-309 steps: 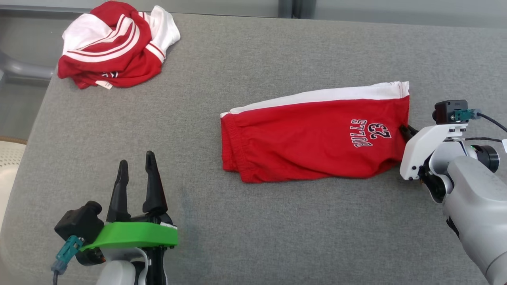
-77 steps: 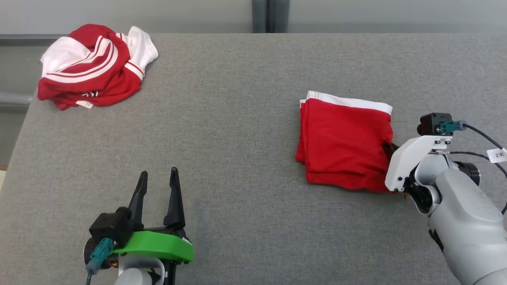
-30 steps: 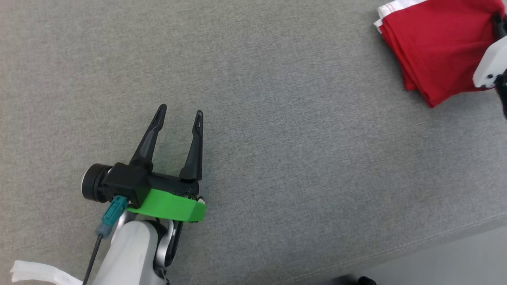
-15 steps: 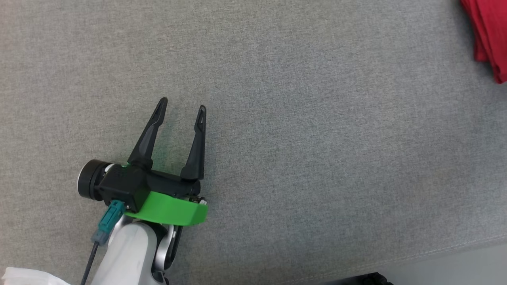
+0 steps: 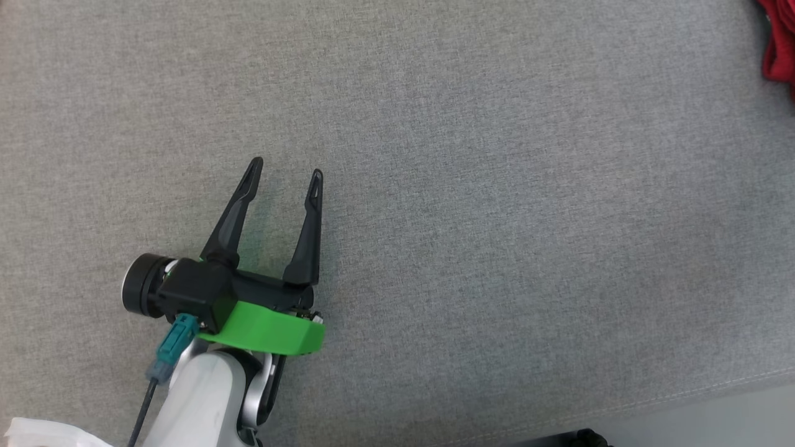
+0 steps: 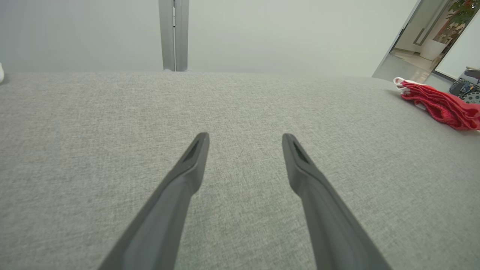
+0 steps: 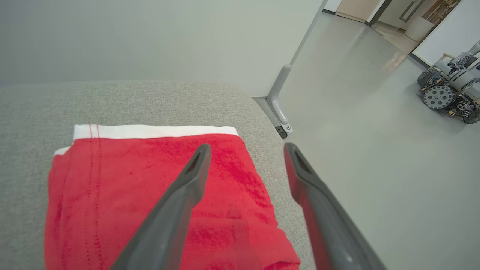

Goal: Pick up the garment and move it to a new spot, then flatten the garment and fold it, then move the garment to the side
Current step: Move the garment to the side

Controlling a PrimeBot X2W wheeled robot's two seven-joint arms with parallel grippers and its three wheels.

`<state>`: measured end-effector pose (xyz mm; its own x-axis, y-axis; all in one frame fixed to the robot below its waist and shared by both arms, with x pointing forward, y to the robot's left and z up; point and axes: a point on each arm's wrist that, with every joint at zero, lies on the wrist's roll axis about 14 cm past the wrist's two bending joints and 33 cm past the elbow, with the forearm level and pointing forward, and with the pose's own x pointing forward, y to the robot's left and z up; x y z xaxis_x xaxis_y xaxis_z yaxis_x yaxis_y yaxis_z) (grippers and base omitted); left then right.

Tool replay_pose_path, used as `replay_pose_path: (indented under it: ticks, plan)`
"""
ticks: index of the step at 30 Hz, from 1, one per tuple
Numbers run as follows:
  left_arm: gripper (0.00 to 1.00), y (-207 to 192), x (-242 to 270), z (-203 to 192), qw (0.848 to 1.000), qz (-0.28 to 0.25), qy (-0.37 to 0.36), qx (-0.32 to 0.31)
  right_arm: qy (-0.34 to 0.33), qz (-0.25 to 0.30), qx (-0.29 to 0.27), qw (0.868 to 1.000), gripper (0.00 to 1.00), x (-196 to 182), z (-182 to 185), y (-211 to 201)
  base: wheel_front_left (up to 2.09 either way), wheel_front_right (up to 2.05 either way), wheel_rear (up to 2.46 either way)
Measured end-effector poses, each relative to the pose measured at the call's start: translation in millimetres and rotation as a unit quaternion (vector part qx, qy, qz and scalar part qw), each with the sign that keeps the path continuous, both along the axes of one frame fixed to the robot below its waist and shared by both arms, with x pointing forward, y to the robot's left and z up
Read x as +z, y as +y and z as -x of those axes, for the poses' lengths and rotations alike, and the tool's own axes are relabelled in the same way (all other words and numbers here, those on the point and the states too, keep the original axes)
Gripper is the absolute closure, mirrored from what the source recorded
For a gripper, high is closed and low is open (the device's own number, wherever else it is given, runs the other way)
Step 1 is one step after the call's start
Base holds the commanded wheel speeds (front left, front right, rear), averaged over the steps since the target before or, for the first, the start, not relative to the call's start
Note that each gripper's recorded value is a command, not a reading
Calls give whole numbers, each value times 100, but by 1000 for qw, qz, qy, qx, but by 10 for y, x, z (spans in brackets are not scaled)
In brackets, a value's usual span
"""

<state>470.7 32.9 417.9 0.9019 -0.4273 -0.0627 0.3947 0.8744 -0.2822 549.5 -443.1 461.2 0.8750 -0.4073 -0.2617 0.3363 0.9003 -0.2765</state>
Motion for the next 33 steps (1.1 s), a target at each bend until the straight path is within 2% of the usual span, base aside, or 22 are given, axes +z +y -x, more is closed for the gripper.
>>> replay_pose_path:
  ticks: [3,8,14,18,25,33]
  plan:
    - [0,7,26,21,1000,3,-1,3,-13,-1,15,1000,0,66,-56,121,0,0,0]
    - [0,40,99,52,1000,7,-5,14,-53,-2,70,996,0,243,-200,541,0,0,0]
    - [0,161,249,96,999,14,-15,40,-98,-8,130,987,0,487,-189,1031,0,0,0]
    - [0,344,287,184,997,12,-8,73,-126,-31,150,980,0,606,-57,1300,0,0,0]
    - [0,706,411,411,991,14,-4,136,-170,-89,201,960,0,723,281,1970,0,0,0]
    - [0,1130,575,763,979,9,-18,203,-229,-155,252,927,0,904,789,2663,0,0,0]
